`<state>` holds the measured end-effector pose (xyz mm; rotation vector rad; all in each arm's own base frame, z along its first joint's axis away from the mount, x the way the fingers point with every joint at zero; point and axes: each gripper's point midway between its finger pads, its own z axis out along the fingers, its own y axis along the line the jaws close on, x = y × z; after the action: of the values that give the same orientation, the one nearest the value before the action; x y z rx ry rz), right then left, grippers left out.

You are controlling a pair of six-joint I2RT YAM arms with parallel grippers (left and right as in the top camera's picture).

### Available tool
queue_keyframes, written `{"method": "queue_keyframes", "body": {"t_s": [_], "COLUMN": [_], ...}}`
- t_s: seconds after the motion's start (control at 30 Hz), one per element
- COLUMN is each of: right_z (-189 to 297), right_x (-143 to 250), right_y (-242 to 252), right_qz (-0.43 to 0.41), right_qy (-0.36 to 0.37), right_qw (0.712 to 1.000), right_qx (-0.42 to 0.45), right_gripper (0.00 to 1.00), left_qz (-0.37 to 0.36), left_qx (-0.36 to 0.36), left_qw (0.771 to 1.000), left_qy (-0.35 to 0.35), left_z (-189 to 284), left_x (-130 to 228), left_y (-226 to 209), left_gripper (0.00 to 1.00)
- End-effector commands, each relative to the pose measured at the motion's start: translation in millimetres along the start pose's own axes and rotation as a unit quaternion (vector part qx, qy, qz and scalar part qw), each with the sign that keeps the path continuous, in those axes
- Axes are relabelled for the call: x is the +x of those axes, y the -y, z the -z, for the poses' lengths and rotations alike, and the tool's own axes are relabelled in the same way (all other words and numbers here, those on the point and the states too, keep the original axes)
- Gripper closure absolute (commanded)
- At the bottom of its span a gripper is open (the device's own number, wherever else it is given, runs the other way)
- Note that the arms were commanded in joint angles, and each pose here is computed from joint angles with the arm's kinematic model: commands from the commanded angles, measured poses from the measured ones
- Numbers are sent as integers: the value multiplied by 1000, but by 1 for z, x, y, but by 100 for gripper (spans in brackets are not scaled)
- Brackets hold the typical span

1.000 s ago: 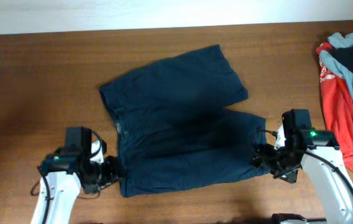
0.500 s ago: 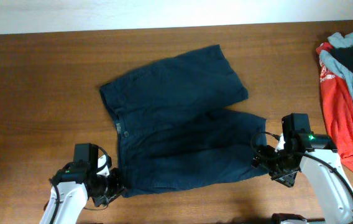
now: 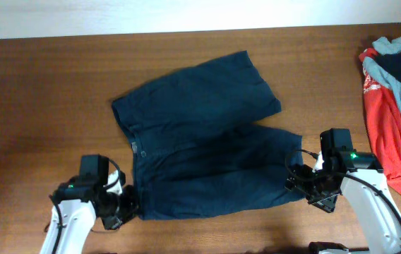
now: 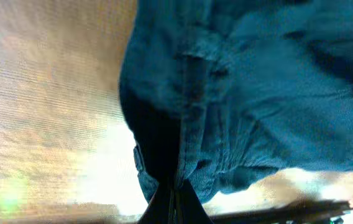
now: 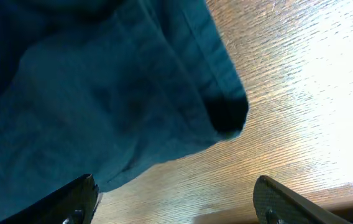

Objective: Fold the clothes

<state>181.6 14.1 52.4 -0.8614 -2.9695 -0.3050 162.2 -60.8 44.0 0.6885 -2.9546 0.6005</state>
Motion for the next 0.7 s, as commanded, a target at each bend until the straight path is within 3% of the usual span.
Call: {"method": "queue_keyframes", "body": {"t_s": [0.0, 0.03, 0.13, 0.2, 0.33, 0.47, 0.5, 0.53, 0.57, 0.67], "right_z": [-3, -4, -15, -27, -40, -41, -40, -40, -41, -46], "right_x": [-2, -2, 2, 8, 14, 12, 16, 18, 19, 17], "right_y": [2, 2, 0, 5, 10, 10, 11, 13, 14, 18], "right_qz": [-24, -32, -37, -50, -65, -64, -66, -67, -66, -64], "right_qy": [4, 5, -9, -23, -43, -37, -45, -50, -51, -40], "right_qw": [1000, 999, 999, 998, 997, 997, 997, 996, 997, 997], "right_qx": [-1, -1, -12, -6, 1, 1, 4, 7, 10, 16], "right_gripper": [16, 17, 37, 41, 57, 60, 53, 38, 30, 16], "left_qz": [-19, -19, -19, -19, -19, -19, -19, -19, -19, -19], "left_qx": [-38, -45, -47, -47, -50, -51, -51, -51, -51, -51], "left_qw": [998, 998, 998, 998, 998, 998, 998, 998, 998, 998], "left_qy": [36, 39, 40, 41, 42, 43, 43, 43, 43, 43], "left_z": [10, 10, 10, 10, 10, 11, 11, 11, 11, 11], "left_x": [-16, -17, -17, -18, -18, -19, -19, -19, -19, -19], "left_y": [-8, -11, -11, -11, -12, -12, -12, -12, -12, -12], "left_gripper": [99, 100, 99, 100, 99, 100, 99, 99, 100, 99]}}
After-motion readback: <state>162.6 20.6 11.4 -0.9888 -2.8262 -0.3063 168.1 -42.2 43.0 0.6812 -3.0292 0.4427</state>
